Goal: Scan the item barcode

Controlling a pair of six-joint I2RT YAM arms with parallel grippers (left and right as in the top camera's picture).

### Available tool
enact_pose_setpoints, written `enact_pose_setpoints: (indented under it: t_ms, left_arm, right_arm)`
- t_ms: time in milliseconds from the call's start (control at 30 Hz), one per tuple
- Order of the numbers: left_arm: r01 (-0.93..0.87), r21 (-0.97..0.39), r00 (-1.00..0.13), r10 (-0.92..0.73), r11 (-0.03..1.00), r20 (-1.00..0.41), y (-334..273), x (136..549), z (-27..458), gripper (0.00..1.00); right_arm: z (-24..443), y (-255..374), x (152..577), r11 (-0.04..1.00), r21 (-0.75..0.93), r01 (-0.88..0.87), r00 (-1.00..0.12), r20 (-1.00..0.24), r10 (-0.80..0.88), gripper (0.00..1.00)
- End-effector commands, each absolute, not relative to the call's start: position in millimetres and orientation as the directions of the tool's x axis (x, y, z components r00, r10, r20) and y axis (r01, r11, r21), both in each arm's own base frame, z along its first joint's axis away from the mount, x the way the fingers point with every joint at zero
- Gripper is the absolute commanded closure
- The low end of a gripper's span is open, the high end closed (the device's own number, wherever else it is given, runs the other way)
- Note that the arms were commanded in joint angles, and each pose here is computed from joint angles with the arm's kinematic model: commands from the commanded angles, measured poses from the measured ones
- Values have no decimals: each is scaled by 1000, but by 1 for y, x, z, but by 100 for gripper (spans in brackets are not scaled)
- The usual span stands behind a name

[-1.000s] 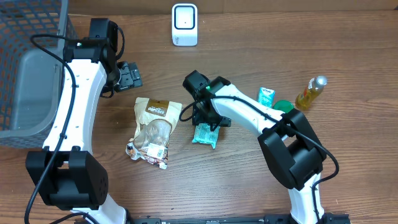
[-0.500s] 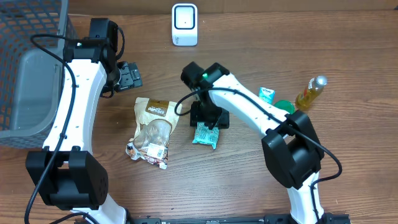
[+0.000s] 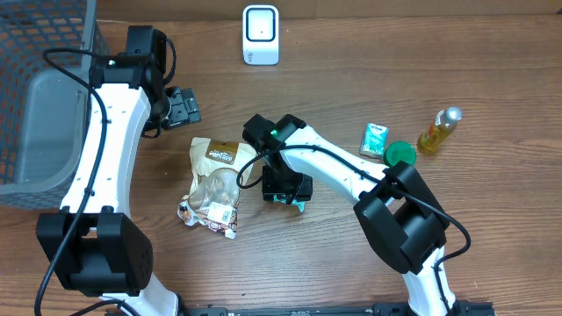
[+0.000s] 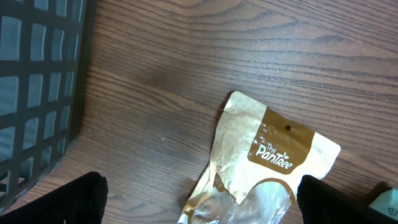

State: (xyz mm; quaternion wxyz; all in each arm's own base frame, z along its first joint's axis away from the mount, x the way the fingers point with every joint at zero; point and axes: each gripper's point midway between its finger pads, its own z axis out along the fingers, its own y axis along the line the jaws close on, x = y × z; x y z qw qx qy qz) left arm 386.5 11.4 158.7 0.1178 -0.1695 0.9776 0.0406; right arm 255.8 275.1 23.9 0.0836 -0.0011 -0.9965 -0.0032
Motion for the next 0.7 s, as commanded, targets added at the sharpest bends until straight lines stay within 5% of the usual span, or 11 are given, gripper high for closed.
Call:
enact_pose_setpoints:
  t_ms: [0,667]
  left_arm:
    - [-327,48,-916,-304,944,-262,11,390,164,0]
    - [-327,48,-916,-304,944,-262,11,390,164,0]
  right_arm:
    - [28,275,258,1000,10,26,-985,173,24,44]
    - [34,261,268,998,-23,59,-985,164,62,41]
